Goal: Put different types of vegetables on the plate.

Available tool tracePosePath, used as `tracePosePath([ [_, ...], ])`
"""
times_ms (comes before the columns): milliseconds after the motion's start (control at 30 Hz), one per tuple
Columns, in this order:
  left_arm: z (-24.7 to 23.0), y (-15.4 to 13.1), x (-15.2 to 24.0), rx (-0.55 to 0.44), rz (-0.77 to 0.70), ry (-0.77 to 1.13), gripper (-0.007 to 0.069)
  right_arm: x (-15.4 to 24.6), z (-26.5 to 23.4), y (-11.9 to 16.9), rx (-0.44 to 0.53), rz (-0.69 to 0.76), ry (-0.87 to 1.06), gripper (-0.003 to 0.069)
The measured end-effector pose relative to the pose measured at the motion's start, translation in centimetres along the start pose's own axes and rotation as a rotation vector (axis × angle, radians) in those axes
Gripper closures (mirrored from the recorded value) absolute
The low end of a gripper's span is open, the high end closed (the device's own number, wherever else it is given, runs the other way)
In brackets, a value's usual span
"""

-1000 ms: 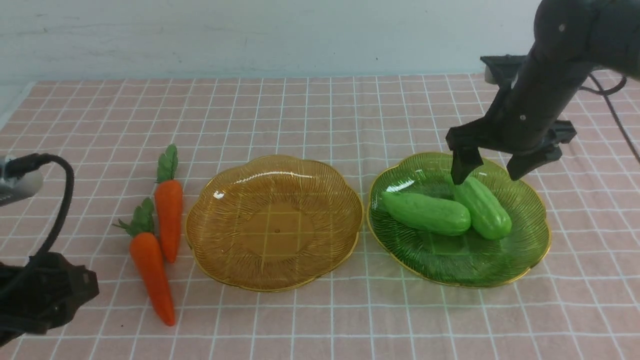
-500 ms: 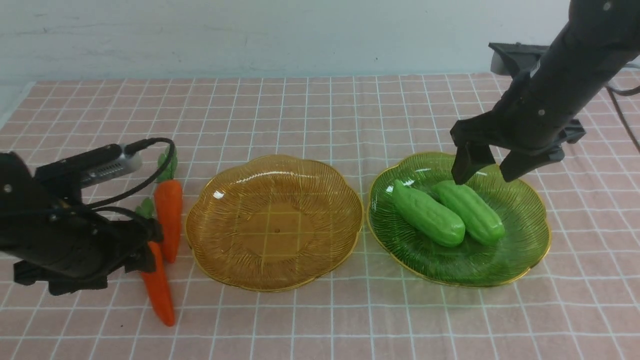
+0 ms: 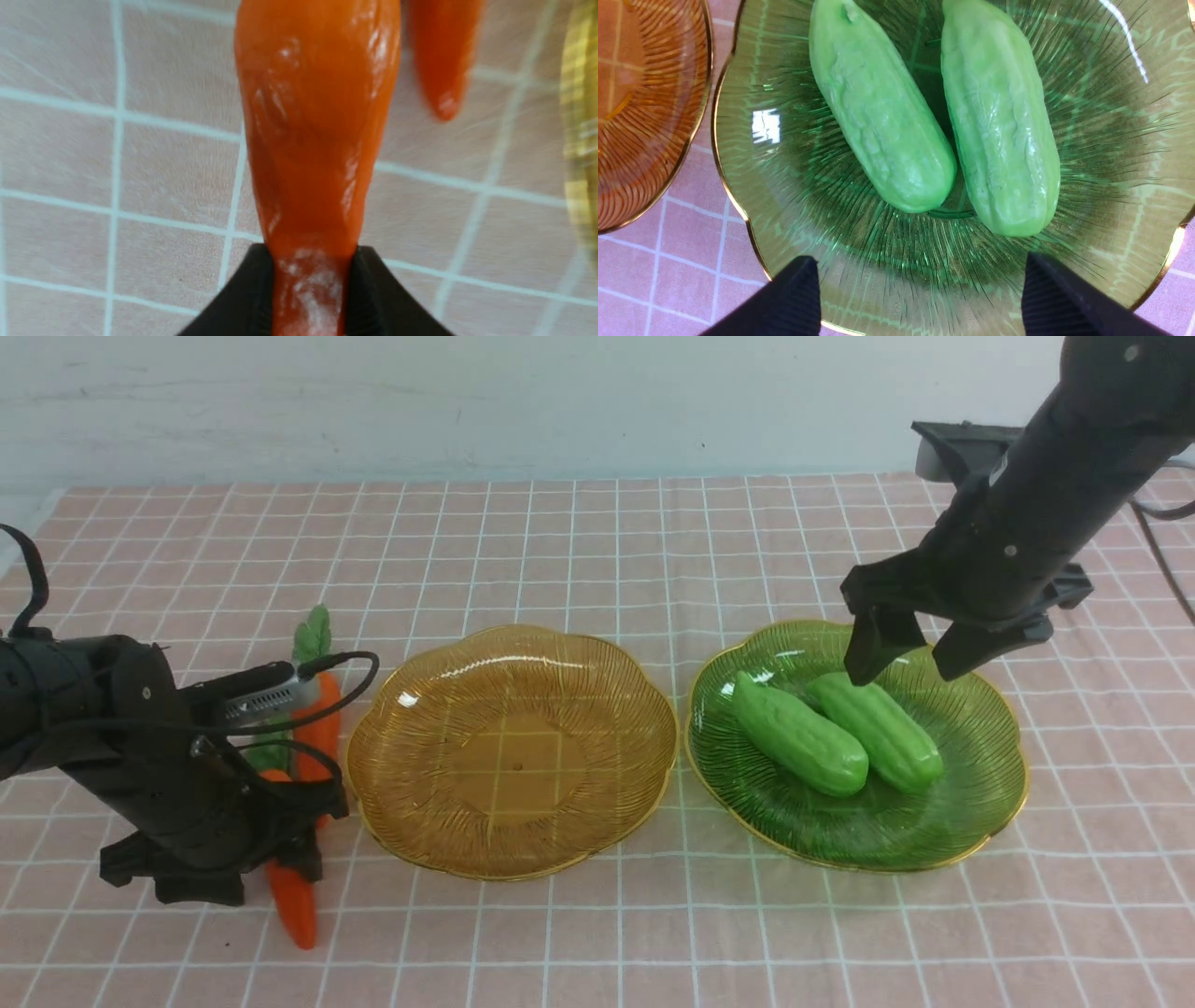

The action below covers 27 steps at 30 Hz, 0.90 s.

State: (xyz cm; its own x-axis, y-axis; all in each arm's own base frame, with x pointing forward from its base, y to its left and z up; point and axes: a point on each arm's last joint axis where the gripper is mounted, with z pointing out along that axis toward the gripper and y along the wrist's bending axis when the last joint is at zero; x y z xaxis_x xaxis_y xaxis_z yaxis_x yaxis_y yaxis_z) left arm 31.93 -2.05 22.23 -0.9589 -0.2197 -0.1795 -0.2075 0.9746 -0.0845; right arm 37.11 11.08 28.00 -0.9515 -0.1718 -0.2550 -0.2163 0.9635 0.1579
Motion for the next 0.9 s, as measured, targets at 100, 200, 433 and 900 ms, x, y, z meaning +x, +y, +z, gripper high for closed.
tracePosePath([
  [100, -2.2, -2.0, -1.5, 0.059, 0.028, -0.080, 0.0470, 0.0, 0.0, 0.0, 0.001, -0.001, 0.000, 0.0134],
  [200, -2.5, -5.8, -2.4, 0.126, 0.104, -0.139, 0.0470, 0.0, 0.0, 0.1, -0.006, 0.001, 0.000, 0.0134],
  [433, 2.2, -12.2, -3.2, 0.161, 0.236, -0.113, 0.0358, 0.0, 0.0, 0.1, -0.013, 0.005, 0.000, 0.0134],
  [900, 1.7, -5.9, -7.3, -0.098, 0.078, -0.254, 0.0041, 0.0, 0.0, 0.1, -0.013, 0.005, 0.000, 0.0134],
])
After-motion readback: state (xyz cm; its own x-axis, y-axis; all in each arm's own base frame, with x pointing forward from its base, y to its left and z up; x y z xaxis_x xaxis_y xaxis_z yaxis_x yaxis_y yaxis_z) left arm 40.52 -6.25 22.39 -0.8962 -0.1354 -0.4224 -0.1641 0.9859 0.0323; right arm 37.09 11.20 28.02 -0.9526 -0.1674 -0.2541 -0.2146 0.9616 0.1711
